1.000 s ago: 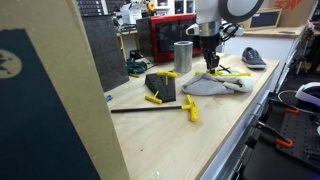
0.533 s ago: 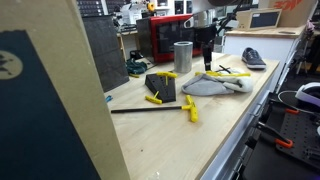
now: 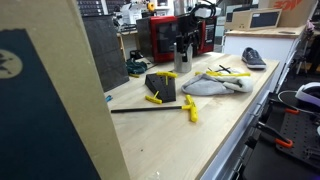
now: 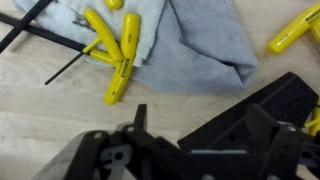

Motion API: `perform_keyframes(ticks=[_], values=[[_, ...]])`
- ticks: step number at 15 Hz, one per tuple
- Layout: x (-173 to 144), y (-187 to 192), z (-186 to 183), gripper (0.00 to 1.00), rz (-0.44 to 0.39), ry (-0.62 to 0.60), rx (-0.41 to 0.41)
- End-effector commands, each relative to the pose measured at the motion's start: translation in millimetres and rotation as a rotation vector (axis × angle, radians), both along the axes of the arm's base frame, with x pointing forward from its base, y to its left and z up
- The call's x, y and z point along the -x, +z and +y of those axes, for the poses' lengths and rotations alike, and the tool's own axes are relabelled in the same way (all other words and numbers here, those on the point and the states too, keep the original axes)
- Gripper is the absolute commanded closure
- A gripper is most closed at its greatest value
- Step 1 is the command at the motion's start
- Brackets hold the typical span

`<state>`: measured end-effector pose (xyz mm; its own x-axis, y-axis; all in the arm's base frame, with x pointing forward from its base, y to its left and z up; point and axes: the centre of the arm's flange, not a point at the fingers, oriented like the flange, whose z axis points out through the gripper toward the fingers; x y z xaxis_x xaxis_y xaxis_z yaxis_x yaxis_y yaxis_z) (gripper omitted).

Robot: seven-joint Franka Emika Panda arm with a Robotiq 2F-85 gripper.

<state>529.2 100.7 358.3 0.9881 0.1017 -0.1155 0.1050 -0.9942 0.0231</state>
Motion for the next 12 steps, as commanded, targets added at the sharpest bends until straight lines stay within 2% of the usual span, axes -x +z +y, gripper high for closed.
perform_keyframes(ticks=[1,5,10,12], values=[[-36,-10,34,0.00,0.022,-0.201,0.001],[-57,-22,61,0.00,0.014,-0.418,-0.005],[-59,-11,84,0.00,0.004,-0.665,-0.093],[-61,-15,95,0.00,-0.008,-0.713,-0.107]])
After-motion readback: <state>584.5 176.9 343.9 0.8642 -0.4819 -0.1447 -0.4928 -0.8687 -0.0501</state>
